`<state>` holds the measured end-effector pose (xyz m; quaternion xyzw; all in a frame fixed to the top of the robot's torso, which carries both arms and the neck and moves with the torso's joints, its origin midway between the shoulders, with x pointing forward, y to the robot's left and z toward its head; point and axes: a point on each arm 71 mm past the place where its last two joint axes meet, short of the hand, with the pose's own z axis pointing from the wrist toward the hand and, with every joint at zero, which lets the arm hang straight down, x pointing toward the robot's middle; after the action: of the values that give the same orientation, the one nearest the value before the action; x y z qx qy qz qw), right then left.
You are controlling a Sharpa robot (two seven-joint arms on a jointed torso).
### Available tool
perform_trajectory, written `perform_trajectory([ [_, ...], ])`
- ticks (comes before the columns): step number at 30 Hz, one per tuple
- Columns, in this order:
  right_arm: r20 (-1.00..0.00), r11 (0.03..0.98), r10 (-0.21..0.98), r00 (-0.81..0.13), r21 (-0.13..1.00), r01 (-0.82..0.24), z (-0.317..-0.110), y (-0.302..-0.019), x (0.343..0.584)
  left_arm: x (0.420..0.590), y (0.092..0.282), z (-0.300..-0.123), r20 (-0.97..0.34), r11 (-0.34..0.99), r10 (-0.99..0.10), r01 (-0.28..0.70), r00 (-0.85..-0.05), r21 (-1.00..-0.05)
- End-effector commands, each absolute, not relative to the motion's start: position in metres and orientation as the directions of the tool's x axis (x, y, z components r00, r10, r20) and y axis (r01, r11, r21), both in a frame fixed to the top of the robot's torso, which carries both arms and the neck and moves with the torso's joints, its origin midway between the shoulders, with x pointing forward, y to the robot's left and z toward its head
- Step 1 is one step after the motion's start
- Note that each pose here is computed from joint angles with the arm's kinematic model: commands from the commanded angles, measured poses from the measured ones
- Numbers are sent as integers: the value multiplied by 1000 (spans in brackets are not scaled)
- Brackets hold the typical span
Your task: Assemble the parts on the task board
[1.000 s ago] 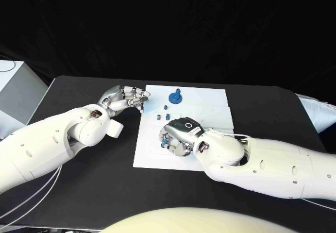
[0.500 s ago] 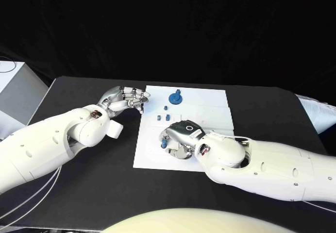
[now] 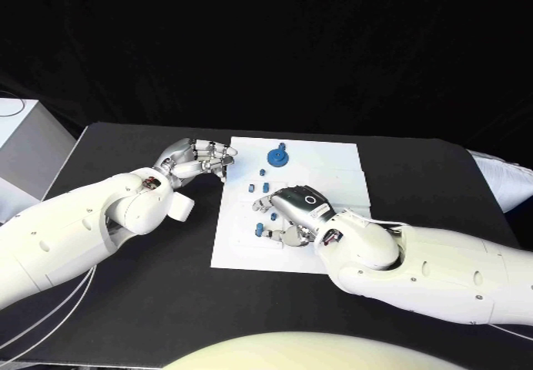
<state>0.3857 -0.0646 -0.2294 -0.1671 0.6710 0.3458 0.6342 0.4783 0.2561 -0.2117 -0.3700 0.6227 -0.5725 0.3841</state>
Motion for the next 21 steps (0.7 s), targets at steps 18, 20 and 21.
perform_trajectory([
  [18, -793, 697, 515, -325, 608, -380, -195, -155, 421, 474, 254, -220, -35, 58, -895, -38, -445, -998],
  [20, -775, 708, 521, -358, 627, -325, -196, -165, 423, 474, 254, -221, -34, 58, -895, -40, -445, -998],
  [21, -764, 717, 521, -381, 634, -290, -197, -172, 424, 473, 254, -222, -33, 57, -895, -41, -445, -997],
])
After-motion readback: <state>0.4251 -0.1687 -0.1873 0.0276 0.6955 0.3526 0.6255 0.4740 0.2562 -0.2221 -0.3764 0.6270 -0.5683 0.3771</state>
